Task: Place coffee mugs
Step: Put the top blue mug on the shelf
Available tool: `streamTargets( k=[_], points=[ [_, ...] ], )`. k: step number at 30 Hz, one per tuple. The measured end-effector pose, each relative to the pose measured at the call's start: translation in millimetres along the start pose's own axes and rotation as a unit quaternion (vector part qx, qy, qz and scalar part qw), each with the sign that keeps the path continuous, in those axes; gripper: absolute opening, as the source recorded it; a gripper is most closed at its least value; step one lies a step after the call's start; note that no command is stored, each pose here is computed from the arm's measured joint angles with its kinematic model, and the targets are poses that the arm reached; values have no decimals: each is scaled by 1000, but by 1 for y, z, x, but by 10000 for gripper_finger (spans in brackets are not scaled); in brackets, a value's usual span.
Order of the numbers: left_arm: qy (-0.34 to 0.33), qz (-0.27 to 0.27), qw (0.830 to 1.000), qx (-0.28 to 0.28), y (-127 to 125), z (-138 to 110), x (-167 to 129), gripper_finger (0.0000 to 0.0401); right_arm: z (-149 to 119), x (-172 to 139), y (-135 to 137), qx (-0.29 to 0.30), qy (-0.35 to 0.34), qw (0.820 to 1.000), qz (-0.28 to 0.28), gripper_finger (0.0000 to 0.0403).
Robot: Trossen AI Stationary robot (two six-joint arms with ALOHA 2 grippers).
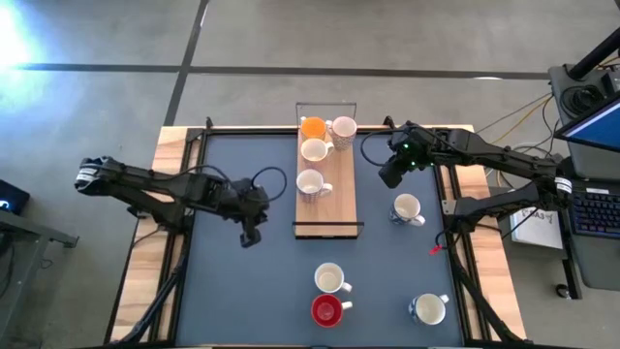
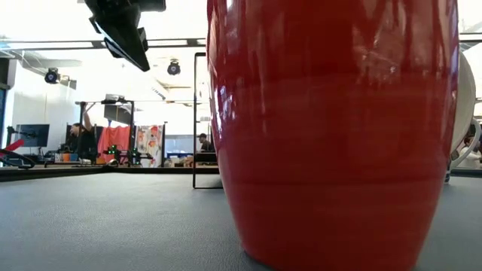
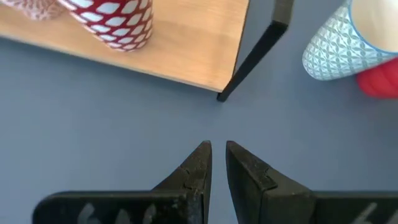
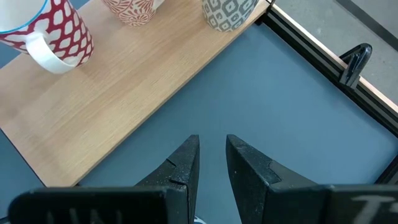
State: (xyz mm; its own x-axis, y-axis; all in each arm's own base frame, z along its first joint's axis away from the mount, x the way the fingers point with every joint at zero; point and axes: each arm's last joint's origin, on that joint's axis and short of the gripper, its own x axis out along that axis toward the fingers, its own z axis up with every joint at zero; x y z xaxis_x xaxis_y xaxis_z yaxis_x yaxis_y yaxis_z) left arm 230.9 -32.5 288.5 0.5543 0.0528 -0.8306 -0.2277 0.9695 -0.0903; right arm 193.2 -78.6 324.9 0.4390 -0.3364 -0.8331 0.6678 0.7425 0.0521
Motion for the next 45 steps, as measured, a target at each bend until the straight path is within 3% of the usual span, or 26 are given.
streamTargets(
  k=[16, 22, 25, 29, 37, 45],
  points=[
    [23, -31, 999, 22, 0, -4, -3, 30, 14, -1, 5, 40, -70, 996, 27, 68],
    [22, -28, 999, 3, 2, -6, 3, 29, 22, 2, 10, 75, -94, 991, 66, 68],
    [23, -28, 999, -4, 2, -9, 7, 29, 19, 5, 10, 83, -59, 991, 84, 68],
    [24, -27, 999, -2, 3, -10, 6, 29, 6, 9, 7, 132, 23, 989, 64, 68],
    [35, -19, 999, -3, 6, -14, 8, 29, -28, 5, -2, 155, 216, 964, 11, 87],
    [26, -7, 1000, 2, 7, -16, 13, 29, -32, 3, -4, 135, 235, 963, -5, 89]
  ],
)
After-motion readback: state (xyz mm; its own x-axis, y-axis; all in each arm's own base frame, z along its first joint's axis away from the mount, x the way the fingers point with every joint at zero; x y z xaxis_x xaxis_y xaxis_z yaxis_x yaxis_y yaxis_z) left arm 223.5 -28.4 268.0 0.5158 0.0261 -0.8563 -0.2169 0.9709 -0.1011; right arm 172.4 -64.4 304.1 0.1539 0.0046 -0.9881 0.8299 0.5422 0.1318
